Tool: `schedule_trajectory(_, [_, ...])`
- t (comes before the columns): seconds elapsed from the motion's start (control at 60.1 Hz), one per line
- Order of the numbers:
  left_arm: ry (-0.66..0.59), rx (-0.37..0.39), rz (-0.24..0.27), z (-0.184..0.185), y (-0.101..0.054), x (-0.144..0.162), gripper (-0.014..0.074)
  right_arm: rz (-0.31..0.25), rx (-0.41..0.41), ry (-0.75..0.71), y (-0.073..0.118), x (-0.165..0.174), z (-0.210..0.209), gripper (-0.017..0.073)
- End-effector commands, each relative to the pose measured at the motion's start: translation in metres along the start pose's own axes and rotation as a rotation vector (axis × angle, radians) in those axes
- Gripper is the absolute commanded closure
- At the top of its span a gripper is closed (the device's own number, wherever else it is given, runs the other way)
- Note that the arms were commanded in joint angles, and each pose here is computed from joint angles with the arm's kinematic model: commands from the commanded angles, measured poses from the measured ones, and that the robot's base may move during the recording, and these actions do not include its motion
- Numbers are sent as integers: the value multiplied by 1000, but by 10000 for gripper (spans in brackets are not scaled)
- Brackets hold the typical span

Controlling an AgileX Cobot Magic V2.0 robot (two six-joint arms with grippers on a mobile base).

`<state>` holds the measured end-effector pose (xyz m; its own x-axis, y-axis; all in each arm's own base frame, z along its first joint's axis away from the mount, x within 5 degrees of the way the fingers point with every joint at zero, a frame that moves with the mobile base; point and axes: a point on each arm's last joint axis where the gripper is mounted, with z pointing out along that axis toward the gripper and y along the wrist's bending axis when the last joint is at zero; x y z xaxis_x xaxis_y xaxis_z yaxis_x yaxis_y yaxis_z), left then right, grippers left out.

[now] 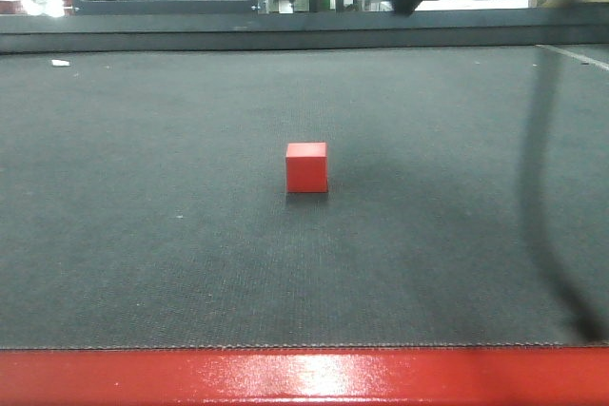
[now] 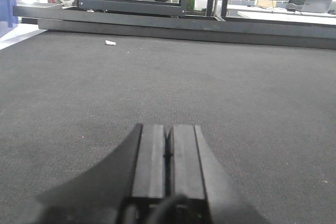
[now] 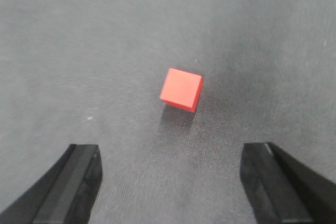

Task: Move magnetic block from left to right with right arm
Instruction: 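Lower the open right gripper over the red cube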

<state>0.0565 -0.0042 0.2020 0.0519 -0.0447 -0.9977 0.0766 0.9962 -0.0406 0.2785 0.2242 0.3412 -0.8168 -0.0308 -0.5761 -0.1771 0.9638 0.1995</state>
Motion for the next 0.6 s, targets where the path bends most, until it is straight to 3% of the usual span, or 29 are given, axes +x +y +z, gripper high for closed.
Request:
schedule_trajectory(0.0, [-92,6,-7,-1,0,-6,709,18,12,-79,13,-17,-10,-74])
schedule_trajectory(0.299, [-92,6,-7,-1,0,-6,710,12,145,-23,32,-33,38,-74])
schedule_trajectory(0.582, [-92,6,-7,-1,0,-6,710,40,175,2,21,-38,74,-74])
